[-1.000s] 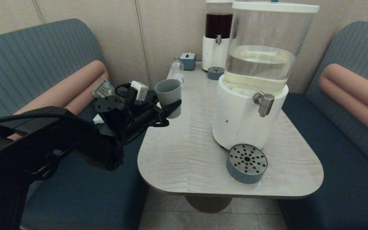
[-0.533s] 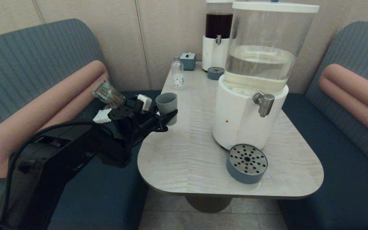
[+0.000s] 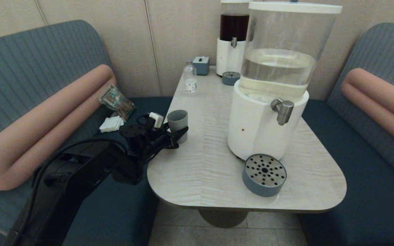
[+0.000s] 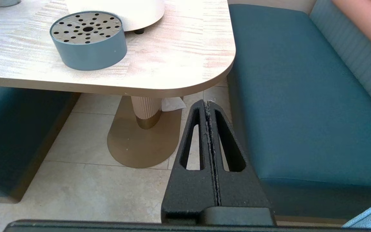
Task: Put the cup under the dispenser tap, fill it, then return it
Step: Place the cup next to the water dispenser
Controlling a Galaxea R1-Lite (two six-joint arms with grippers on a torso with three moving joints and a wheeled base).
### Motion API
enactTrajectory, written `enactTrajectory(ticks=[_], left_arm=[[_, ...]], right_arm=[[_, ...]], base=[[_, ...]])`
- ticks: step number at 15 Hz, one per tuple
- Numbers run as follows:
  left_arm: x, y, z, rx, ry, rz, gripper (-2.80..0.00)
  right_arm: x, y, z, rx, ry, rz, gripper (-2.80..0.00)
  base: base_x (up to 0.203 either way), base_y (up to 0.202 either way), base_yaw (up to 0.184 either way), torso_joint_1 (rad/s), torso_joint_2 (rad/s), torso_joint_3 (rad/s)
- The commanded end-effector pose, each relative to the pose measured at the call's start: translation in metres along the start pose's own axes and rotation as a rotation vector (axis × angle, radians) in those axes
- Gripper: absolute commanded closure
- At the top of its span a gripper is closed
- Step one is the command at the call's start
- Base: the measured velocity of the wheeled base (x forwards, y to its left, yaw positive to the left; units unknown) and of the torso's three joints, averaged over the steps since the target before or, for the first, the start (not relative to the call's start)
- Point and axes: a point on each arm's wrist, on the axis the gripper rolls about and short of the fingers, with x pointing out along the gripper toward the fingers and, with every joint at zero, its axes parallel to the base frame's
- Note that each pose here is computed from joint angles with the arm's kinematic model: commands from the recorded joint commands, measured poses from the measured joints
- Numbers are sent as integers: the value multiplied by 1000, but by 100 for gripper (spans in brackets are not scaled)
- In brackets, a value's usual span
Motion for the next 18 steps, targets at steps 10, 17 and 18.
enactTrajectory(ticks=[10, 17, 18], left_arm=[[-2, -1, -1, 15, -22, -2, -280], [-13, -6, 3, 10, -14, -1, -280], [-18, -9, 4, 7, -9, -1, -280]], right_arm=[[0, 0, 0, -1, 2, -1, 0], [0, 0, 0, -1, 2, 1, 0], [0, 0, 0, -1, 3, 1, 0]], base=[[0, 0, 0, 0, 0, 0], [0, 0, 0, 0, 0, 0], [0, 0, 0, 0, 0, 0]])
